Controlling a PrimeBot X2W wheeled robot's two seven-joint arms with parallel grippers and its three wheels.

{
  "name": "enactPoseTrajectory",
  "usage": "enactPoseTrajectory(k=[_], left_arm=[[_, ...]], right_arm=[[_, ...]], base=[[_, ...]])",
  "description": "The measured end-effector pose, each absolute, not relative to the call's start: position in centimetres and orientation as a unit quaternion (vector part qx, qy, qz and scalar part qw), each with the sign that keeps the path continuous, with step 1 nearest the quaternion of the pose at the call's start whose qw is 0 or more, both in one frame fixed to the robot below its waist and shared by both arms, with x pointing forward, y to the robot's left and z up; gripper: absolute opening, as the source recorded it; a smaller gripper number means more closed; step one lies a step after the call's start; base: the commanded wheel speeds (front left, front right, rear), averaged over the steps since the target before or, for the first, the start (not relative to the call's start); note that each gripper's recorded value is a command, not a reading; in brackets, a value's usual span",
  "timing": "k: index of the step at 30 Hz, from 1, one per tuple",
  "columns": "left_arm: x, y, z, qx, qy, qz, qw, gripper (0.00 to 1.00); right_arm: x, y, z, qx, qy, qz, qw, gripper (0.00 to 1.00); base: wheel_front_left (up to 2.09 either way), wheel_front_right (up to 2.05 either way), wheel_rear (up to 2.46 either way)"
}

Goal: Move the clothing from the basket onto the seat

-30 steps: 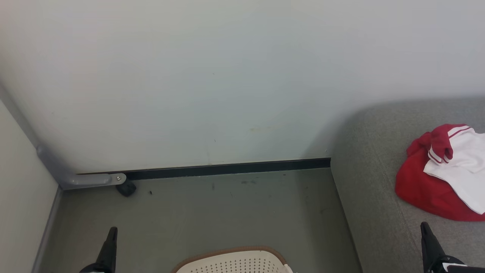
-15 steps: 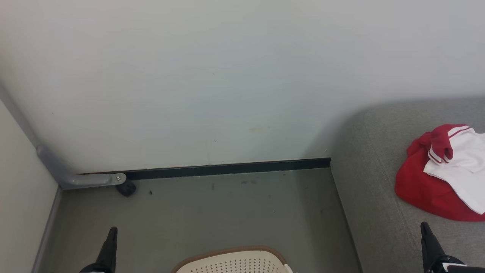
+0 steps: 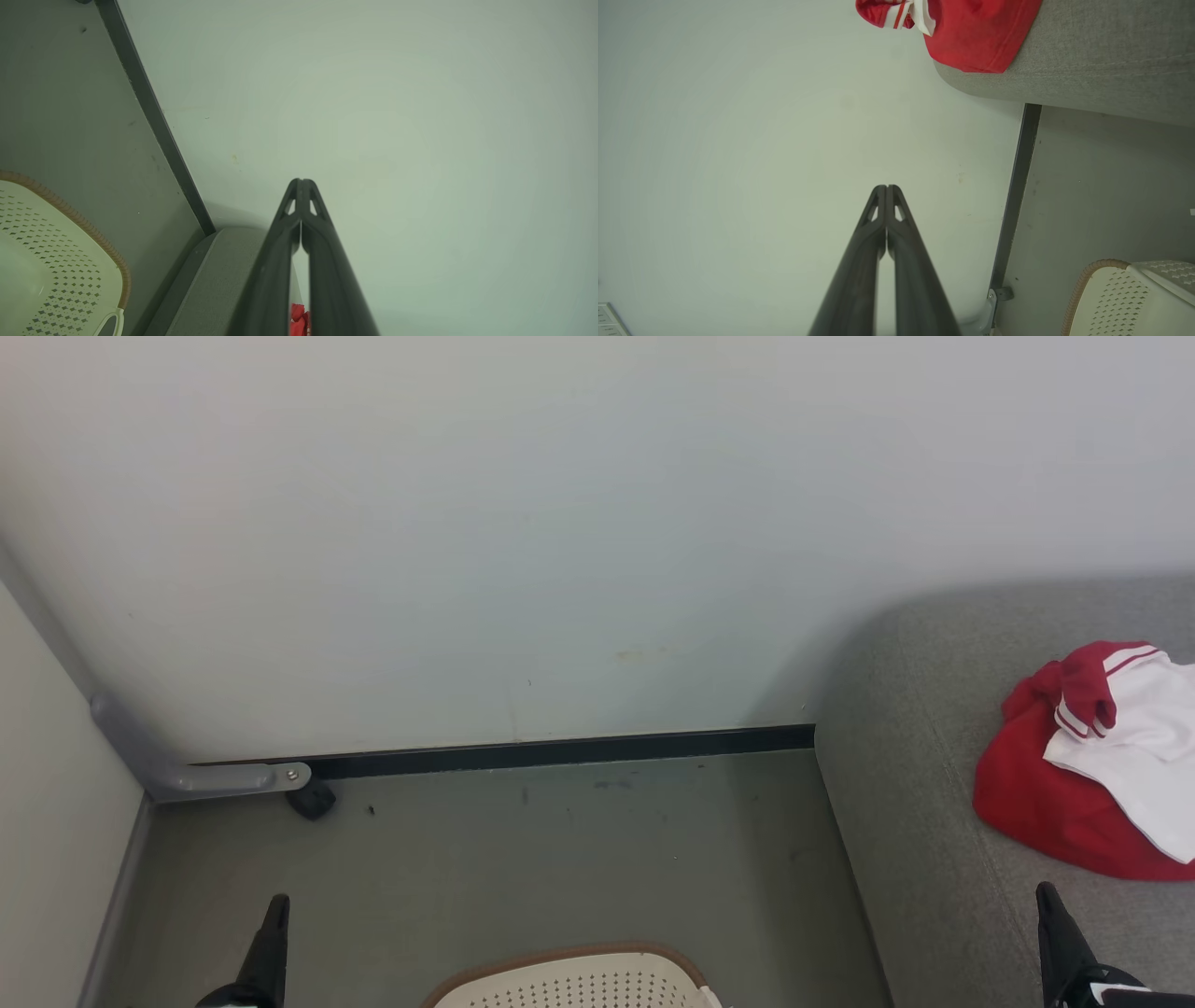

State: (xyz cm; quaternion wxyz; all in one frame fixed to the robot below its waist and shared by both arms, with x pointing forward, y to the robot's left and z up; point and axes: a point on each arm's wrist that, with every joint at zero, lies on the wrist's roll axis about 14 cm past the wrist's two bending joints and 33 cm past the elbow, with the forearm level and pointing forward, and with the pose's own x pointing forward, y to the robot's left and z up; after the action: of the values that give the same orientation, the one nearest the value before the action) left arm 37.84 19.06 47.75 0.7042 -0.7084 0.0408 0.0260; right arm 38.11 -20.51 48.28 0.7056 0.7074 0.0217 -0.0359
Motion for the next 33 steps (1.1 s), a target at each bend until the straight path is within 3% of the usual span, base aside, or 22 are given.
enactPoseTrajectory(k=[33], left_arm=[[37.85,19.05,47.80,-0.708,0.040,0.025,0.704,0.00]], right_arm=[[38.11,-20.51,48.28,0.708,0.022,-0.036,0.705,0.00]], base=[[0.00,0.00,0.00]])
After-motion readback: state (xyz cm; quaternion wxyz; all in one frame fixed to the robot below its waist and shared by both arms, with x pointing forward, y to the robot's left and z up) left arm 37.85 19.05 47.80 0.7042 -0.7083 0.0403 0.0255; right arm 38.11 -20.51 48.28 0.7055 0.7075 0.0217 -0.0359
